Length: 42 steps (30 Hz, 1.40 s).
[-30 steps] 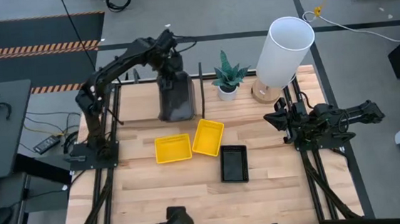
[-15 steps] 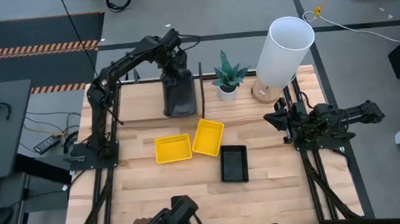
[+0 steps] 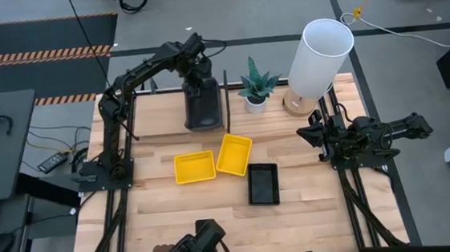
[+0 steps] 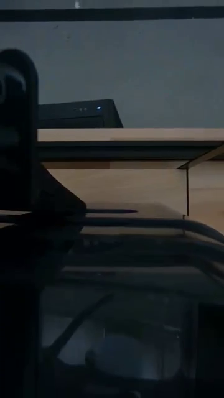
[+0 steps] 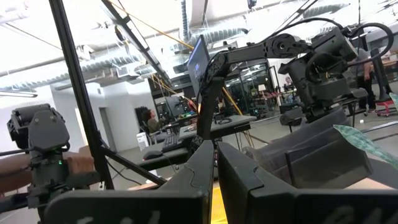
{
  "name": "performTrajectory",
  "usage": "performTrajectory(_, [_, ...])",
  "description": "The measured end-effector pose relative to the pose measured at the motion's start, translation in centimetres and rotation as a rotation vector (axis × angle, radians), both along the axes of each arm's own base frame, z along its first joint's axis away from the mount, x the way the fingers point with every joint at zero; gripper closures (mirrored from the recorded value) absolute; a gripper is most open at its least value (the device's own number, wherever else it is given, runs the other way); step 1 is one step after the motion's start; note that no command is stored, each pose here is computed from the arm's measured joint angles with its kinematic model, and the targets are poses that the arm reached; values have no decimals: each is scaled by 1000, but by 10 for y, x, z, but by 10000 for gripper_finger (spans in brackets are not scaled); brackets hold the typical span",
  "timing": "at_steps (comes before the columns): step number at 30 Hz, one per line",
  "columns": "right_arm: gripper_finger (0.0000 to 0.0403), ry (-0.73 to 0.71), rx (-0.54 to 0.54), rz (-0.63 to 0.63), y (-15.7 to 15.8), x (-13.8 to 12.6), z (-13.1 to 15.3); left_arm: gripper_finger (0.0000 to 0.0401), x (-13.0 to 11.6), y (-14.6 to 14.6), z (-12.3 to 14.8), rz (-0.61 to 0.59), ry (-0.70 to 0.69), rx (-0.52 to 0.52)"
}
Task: Stack baskets on shelf by color
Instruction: Put the stacked transparent black bins on the shelf, then stack the yellow bin on the stacked yellow bins
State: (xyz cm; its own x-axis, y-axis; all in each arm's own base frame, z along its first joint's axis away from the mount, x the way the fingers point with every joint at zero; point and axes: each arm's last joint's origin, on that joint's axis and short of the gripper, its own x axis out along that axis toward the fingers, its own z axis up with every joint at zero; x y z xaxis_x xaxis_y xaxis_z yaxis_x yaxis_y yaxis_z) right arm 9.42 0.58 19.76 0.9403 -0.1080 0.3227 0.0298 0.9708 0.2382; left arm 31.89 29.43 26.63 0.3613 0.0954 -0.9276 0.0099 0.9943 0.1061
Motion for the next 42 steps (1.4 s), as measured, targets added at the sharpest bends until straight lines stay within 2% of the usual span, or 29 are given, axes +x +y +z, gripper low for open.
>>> performTrajectory(14, [376, 0, 0, 0, 0, 0, 0, 353, 8, -3, -1, -16, 5, 73])
performTrajectory(24, [376, 0, 0, 0, 0, 0, 0, 253, 17, -9, 0, -23, 13, 132])
performTrajectory(28, [376, 0, 0, 0, 0, 0, 0, 228, 19, -10, 5, -19, 24, 157])
performTrajectory(37, [376, 0, 0, 0, 0, 0, 0, 228, 22, -11, 35, 9, -46, 203])
performTrajectory(42, [376, 0, 0, 0, 0, 0, 0, 232, 26, -28, 51, -27, -23, 179])
